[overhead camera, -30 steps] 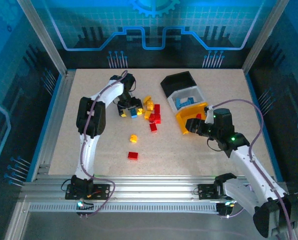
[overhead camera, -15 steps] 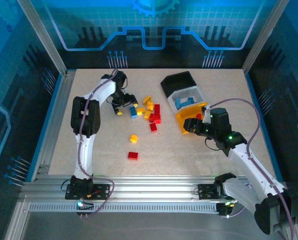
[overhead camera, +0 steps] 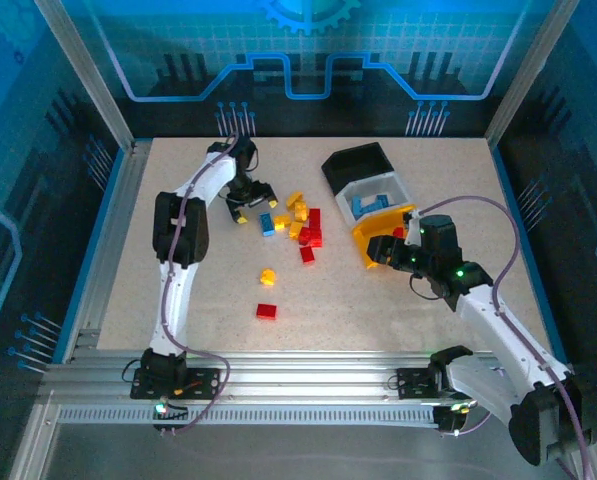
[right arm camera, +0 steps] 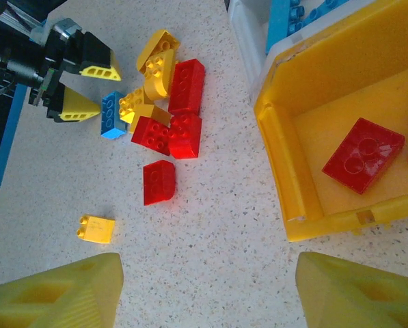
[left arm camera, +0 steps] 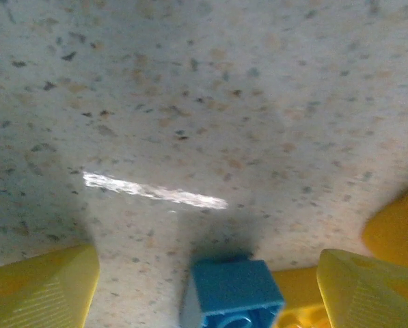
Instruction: Sort the legos into containers by color
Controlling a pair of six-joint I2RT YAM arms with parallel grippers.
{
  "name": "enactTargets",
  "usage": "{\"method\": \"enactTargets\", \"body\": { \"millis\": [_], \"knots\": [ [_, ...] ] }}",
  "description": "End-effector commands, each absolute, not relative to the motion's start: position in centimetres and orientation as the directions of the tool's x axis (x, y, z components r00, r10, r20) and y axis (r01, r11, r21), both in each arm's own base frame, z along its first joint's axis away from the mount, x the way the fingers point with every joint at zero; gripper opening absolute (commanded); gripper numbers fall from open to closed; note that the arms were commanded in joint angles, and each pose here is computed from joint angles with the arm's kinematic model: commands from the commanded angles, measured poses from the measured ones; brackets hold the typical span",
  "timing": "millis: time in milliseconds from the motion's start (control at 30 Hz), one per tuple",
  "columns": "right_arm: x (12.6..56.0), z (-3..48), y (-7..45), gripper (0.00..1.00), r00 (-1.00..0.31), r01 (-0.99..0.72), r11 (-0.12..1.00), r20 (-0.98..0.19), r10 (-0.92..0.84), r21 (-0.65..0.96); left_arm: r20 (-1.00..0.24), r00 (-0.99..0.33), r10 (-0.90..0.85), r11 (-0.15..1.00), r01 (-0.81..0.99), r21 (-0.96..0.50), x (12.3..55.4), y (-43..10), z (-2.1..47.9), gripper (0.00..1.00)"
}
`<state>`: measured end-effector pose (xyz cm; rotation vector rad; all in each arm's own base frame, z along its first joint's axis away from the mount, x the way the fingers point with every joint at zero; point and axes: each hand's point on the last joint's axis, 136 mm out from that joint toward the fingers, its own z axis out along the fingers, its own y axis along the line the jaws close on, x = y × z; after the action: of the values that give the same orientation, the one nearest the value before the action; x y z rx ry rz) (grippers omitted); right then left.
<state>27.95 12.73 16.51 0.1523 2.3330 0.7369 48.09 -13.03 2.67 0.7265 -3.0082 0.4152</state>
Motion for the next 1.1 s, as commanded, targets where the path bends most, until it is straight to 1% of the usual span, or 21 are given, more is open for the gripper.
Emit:
{"method": "enactTargets", "body": {
  "millis": [0, 300, 400, 433, 533, 733, 833, 900, 1067],
  "knots": [
    [28.4, 16.9, 13.1, 0.69, -0.75, -0.101, 0.831, -0.591, 0.297, 0.547, 0.101, -0.917, -0.386, 0.906, -0.398, -0.146, 46.3, -12.4, 2.4, 0.84],
    [28.5, 16.9, 13.3, 0.69, -0.754, -0.104, 0.827, -0.586, 0.297, 0.553, 0.114, -0.947, -0.301, 0.948, -0.31, -0.07, 44.8, -13.2, 1.4, 0.8],
    [28.4, 16.9, 13.2, 0.68, -0.753, -0.103, 0.826, -0.586, 0.3, 0.554, 0.123, -0.949, -0.292, 0.952, -0.301, -0.063, 44.3, -13.4, 1.2, 0.76],
    [28.4, 17.0, 13.3, 0.68, -0.752, -0.104, 0.826, -0.588, 0.3, 0.554, 0.125, -0.95, -0.287, 0.953, -0.296, -0.061, 44.1, -13.5, 1.2, 0.74],
    [28.3, 17.1, 13.2, 0.68, -0.749, -0.103, 0.825, -0.589, 0.303, 0.555, 0.128, -0.954, -0.271, 0.958, -0.28, -0.057, 43.7, -13.8, 1.1, 0.61],
    [28.0, 17.1, 13.0, 0.67, -0.745, -0.092, 0.822, -0.587, 0.318, 0.562, 0.131, -0.955, -0.265, 0.958, -0.276, -0.072, 43.3, -14.2, 1.5, 0.43],
    [27.8, 17.2, 13.0, 0.67, -0.74, -0.089, 0.819, -0.588, 0.326, 0.567, 0.133, -0.954, -0.269, 0.955, -0.282, -0.096, 43.3, -14.4, 2.1, 0.32],
    [27.7, 17.3, 12.8, 0.67, -0.736, -0.086, 0.819, -0.59, 0.331, 0.567, 0.13, -0.954, -0.272, 0.951, -0.287, -0.118, 43.3, -14.7, 2.6, 0.29],
    [27.4, 17.8, 12.5, 0.67, -0.722, -0.092, 0.827, -0.609, 0.328, 0.555, 0.125, -0.943, -0.307, 0.92, -0.328, -0.214, 43.7, -15.6, 4.6, 0.28]
  ]
}}
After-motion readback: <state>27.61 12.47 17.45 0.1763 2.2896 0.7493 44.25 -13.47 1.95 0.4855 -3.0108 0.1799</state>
